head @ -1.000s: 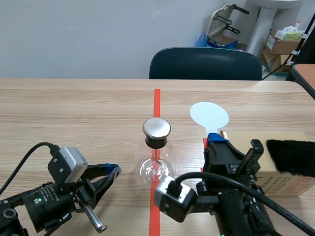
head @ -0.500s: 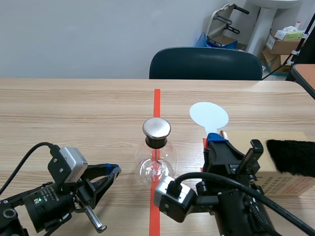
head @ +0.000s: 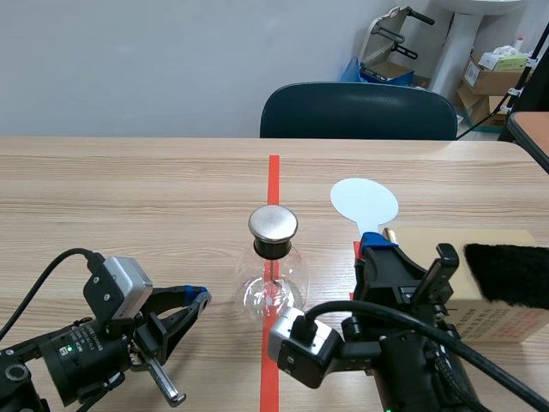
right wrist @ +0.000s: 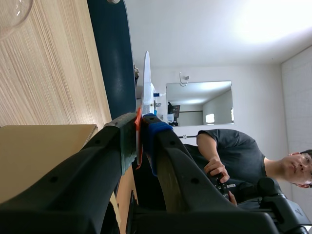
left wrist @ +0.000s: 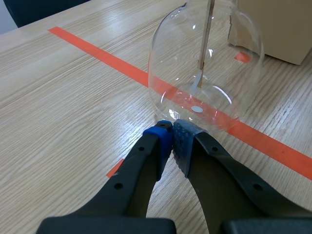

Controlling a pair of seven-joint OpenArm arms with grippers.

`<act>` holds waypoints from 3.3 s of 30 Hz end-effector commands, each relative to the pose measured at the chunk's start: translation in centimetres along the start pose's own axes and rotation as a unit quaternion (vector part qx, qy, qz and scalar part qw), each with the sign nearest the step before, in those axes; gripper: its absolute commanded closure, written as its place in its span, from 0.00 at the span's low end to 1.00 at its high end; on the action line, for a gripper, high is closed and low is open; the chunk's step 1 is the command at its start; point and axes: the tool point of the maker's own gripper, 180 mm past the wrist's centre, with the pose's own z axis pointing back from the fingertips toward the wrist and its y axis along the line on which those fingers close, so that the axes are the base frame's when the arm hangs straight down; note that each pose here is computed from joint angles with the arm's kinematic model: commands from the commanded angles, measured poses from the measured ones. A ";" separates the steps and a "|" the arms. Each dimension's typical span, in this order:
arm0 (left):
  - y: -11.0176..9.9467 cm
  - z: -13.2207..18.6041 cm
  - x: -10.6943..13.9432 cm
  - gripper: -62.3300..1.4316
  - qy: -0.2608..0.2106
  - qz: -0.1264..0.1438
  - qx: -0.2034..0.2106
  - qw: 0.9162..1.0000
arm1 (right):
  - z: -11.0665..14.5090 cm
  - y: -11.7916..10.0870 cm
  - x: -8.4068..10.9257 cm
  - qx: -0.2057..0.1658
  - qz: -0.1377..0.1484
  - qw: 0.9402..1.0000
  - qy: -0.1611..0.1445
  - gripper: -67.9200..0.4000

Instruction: Do the electroscope experiment

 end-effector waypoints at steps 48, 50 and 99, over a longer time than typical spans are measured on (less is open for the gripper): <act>-0.2 -0.3 1.4 0.91 -0.031 0.002 -0.001 1.000 | -0.5 -1.1 0.2 -0.021 0.000 1.000 -0.008 0.97; -0.2 -0.3 1.4 0.91 -0.031 0.002 -0.001 1.000 | -0.5 -1.1 0.5 -0.022 0.001 1.000 -0.015 0.97; -0.2 -0.3 1.4 0.91 -0.031 0.002 -0.001 1.000 | -0.2 -1.1 3.2 -0.021 0.002 0.996 -0.091 0.97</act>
